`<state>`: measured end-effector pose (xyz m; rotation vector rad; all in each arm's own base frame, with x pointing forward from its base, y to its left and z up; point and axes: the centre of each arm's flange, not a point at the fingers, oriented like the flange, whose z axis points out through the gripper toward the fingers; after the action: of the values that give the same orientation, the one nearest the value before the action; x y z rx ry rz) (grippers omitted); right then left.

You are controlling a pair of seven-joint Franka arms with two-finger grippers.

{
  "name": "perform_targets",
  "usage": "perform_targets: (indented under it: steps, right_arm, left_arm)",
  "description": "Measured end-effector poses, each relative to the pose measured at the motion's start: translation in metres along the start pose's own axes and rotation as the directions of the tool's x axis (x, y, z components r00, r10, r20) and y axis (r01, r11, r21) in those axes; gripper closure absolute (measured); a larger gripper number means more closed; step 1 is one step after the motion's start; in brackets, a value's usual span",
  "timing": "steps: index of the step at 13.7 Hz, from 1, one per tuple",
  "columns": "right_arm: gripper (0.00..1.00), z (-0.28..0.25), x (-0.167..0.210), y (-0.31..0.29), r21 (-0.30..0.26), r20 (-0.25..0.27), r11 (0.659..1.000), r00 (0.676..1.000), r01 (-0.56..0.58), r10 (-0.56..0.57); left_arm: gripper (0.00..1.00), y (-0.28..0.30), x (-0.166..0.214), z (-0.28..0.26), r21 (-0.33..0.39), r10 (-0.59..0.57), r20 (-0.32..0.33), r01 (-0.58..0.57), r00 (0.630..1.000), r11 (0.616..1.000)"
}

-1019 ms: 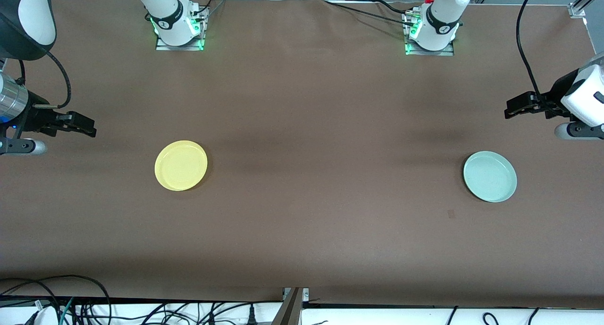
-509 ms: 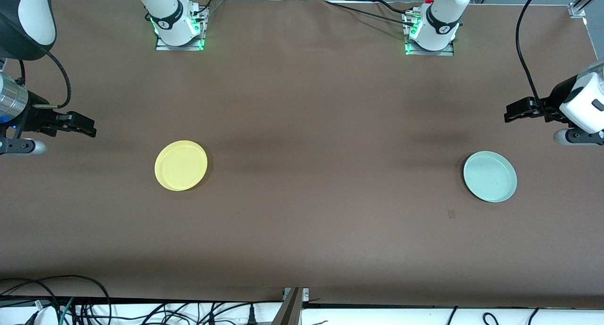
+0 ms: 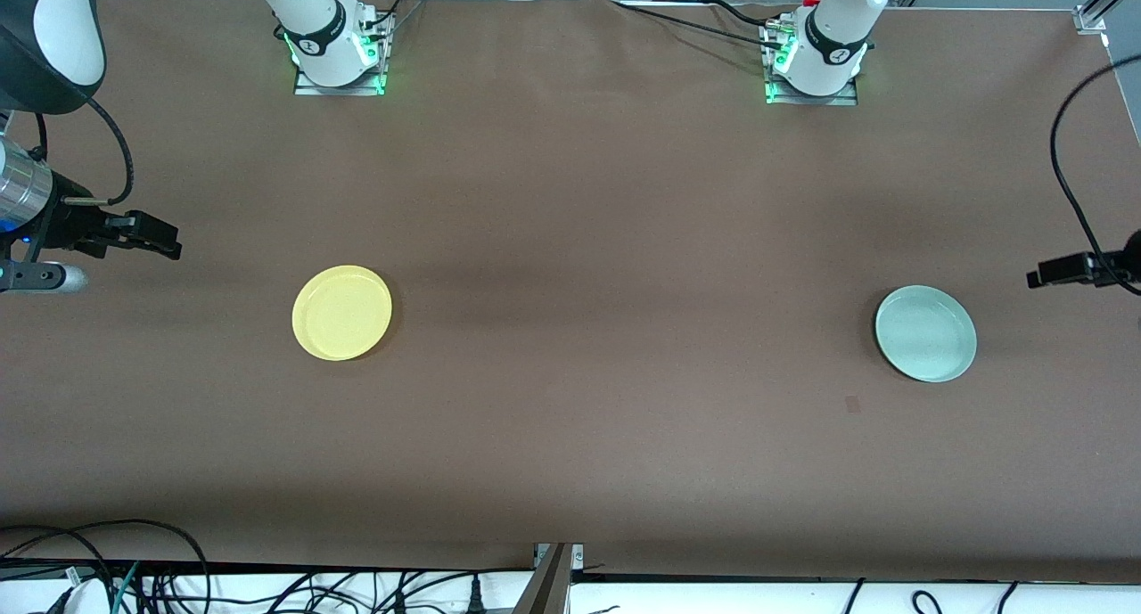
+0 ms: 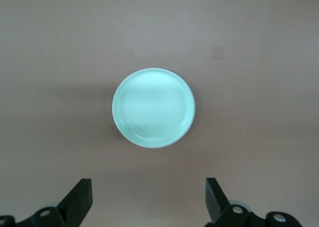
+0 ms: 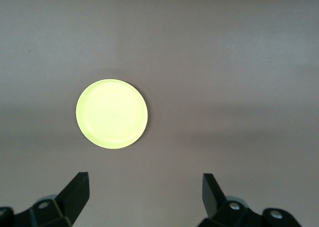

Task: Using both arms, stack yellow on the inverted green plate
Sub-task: 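Move the left gripper to the rim of the green plate, then close the left gripper on the green plate's rim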

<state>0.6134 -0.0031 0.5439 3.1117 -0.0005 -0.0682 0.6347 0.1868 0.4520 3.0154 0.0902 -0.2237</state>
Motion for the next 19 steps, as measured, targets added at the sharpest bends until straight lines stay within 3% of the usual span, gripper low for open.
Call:
perform_targets:
  steps: [3,8,13,19]
  right_arm:
    - [0.00,0.000,0.000,0.000,0.000,0.000,1.000,1.000,0.000,0.000]
    - [0.00,0.000,0.000,0.000,0.001,-0.001,1.000,1.000,-0.001,0.001]
    - [0.00,0.000,0.000,0.000,0.002,-0.001,1.000,1.000,-0.001,0.001]
    - [0.00,0.000,0.000,0.000,0.002,-0.001,1.000,1.000,-0.001,0.001]
  left_arm:
    - [0.00,-0.055,0.025,0.082,-0.077,0.017,-0.007,-0.018,1.000,0.997]
    - [0.00,-0.094,0.035,0.187,-0.107,0.031,-0.051,-0.036,0.998,0.994]
    - [0.00,-0.134,0.012,0.232,-0.258,0.027,-0.090,-0.049,0.996,0.965]
    - [0.00,-0.145,-0.005,0.256,-0.323,-0.025,-0.071,0.000,0.997,0.946]
